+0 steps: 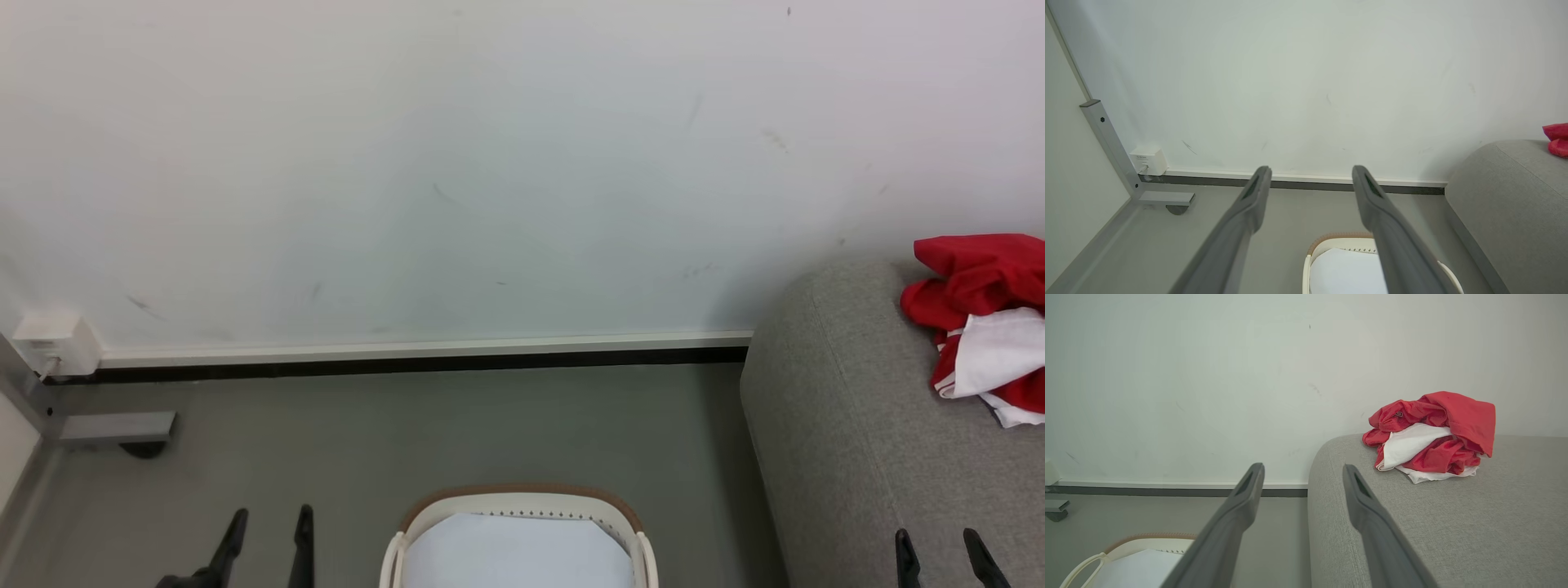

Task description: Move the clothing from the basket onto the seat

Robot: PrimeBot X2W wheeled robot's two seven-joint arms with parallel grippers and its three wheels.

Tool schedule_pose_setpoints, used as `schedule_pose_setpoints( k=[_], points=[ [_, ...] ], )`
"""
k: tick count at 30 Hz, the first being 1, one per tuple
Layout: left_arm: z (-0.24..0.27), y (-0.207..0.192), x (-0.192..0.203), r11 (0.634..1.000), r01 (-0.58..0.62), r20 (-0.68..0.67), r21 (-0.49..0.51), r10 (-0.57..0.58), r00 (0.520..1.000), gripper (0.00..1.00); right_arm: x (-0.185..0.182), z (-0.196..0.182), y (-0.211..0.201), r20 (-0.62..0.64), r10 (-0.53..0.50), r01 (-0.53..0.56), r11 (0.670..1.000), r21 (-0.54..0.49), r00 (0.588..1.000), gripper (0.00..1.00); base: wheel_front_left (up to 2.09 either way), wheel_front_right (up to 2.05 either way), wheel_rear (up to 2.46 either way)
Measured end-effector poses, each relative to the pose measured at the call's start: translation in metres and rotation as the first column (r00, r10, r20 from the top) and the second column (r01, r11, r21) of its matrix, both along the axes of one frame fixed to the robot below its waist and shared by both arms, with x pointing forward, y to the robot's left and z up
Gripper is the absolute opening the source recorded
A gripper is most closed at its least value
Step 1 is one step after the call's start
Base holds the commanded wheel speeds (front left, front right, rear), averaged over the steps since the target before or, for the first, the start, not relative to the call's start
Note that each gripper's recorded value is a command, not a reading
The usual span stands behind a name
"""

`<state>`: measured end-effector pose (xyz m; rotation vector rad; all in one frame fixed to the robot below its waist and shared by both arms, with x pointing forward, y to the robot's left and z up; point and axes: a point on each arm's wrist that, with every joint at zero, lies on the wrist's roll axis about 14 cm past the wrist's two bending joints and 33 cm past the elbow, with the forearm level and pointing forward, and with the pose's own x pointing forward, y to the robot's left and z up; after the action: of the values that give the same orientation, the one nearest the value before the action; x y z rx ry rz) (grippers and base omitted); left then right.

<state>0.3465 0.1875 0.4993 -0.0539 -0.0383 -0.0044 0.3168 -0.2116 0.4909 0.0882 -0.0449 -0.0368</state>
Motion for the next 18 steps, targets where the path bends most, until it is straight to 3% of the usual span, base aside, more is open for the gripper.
schedule_pose_setpoints(
  k=[18],
  points=[
    [-0.003,-0.004,-0.003,1.0,0.023,0.004,0.008,-0.023,1.0,1.0,0.002,-0.004,0.012,-0.008,0.032,-0.032,0.999,0.044,0.999,1.0,0.0,0.0,0.0]
  ],
)
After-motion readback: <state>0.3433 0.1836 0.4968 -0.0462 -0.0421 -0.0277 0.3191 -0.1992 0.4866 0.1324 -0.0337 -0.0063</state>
